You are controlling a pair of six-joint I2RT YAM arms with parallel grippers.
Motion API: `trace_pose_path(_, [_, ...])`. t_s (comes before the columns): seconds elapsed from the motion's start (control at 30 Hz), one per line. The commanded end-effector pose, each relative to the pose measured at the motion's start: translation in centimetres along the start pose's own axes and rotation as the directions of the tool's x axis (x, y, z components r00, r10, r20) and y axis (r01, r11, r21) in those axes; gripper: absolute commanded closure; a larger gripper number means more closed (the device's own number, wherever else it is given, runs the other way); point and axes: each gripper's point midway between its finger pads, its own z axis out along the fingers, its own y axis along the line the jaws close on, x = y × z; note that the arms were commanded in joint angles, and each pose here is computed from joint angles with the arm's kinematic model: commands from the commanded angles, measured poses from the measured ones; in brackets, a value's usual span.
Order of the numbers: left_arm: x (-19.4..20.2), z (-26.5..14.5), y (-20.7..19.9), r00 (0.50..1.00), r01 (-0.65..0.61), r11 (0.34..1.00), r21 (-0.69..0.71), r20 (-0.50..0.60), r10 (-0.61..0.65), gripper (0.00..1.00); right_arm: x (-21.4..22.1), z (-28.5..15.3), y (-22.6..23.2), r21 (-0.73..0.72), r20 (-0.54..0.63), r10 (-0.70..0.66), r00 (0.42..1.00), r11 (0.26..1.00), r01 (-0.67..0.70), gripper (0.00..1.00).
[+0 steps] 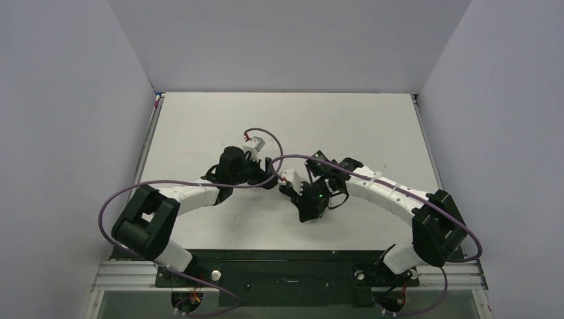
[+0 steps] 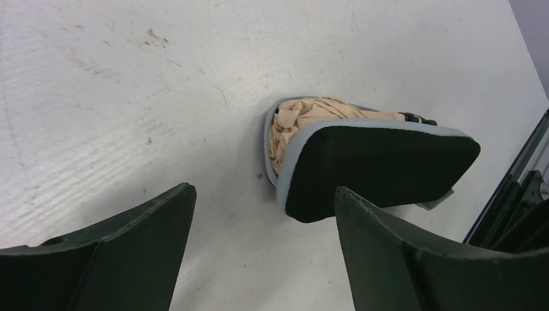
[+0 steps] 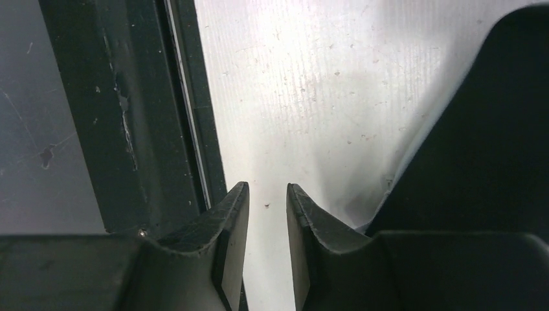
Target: Open the umbrella
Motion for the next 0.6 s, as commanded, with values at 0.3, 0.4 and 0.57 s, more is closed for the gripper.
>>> trace_pose_path(0.3, [3.0, -1.9, -3.7, 0.999, -0.025, 0.989, 0.149, -0.023, 0.029, 0.39, -4.9, -9.2, -6.6, 0.189, 0.331, 0.195, 0.923, 0.945, -0.268, 0.72])
trace_pose_path(0.4, [3.2, -2.3, -3.7, 0.999, -0.034, 0.988, 0.149, -0.026, 0.038, 0.41, -3.2, -10.2, -10.5, 0.279, 0.346, 0.286, 0.894, 0.878, -0.389, 0.77])
trace_pose_path(0.57, [2.7, -2.4, -3.7, 0.998, -0.059, 0.988, 0.144, -0.011, 0.061, 0.42, 0.2, -9.0, -14.8, 0.435, 0.272, 0.357, 0.894, 0.782, -0.445, 0.83])
